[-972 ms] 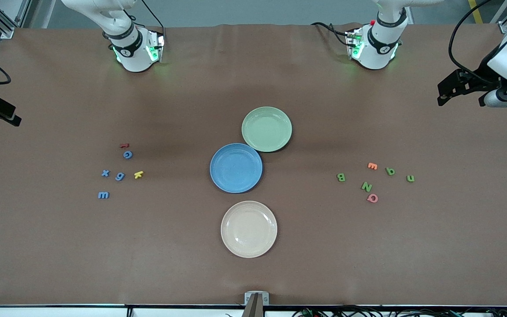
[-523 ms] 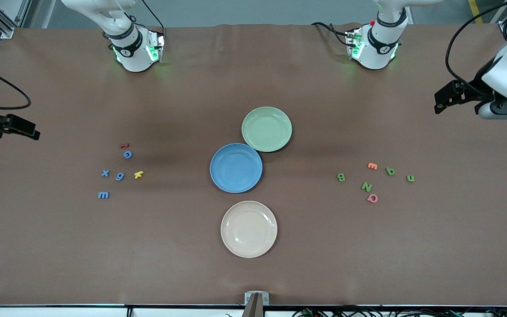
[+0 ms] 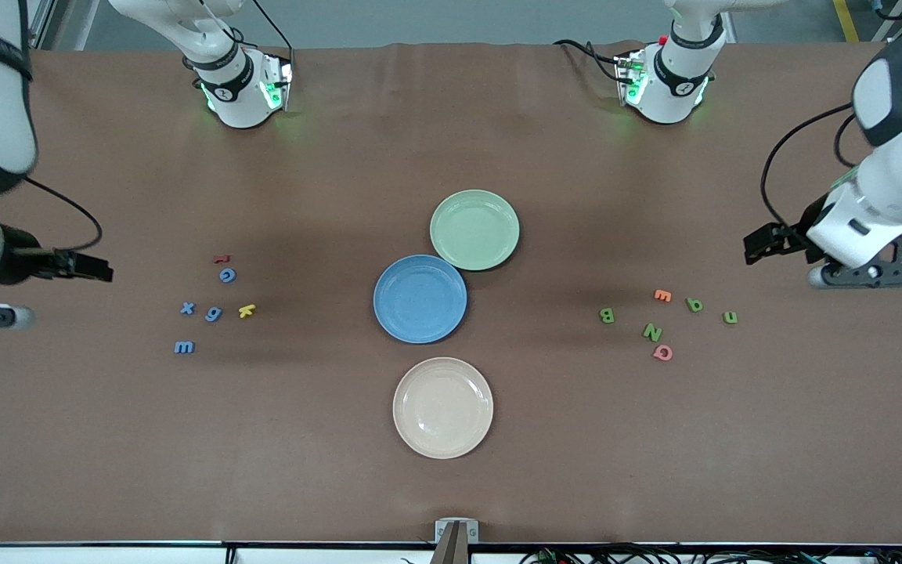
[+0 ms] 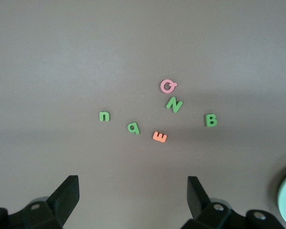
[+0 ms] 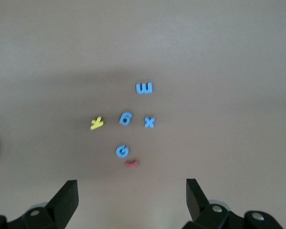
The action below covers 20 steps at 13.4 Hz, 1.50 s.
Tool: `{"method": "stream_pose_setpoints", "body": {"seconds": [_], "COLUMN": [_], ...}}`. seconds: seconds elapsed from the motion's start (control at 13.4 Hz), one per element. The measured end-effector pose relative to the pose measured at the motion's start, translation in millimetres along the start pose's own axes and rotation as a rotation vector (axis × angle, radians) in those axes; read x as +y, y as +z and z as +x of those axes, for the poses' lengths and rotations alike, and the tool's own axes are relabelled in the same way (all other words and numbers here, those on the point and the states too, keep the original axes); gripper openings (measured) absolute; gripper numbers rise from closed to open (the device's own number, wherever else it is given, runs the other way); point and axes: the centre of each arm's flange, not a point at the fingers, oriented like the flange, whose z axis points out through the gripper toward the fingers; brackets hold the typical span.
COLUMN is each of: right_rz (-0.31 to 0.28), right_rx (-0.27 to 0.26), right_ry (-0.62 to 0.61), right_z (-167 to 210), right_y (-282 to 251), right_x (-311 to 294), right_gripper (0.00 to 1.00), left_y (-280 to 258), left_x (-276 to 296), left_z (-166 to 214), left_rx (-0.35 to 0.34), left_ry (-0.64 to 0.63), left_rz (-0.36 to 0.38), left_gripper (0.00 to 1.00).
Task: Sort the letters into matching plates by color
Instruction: 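Lower the right gripper onto blue E while the left gripper approaches green q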
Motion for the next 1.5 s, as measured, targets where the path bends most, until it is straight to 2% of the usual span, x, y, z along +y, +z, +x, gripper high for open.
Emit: {"method": "stream_pose_setpoints", "body": {"seconds": [0.22,0.45,0.67,0.9,1.12,1.5], "right_rz": [-0.002,-0.006,-0.008,0.016,0.009,0.020], "right_rx": [0.033,0.067,0.102,0.122,0.161,0.158], "right_ry": [-0.008,-0.008,-0.004,0.010,-0.042,-0.082], "right_z": [12,13,27,38,51,70], "right_y": [78,131,168,198,225,256], "right_x": [13,14,14,13,14,19], "right_gripper": [1.00,1.00,1.00,1.00,1.00,1.00], "left_y": [52,91,116,138,157,180], "left_x": [-1,-2,-1,-1,0,0], "left_z": [1,1,6,10,13,16], "left_rx": [0.005,0.006,0.003,-0.001,0.001,0.009], "left_ry": [0.007,0.017,0.018,0.021,0.024,0.025], "left_rz": [0.011,0.019,0.015,0.011,0.007,0.002], "left_gripper": [1.00,1.00,1.00,1.00,0.99,0.98]}}
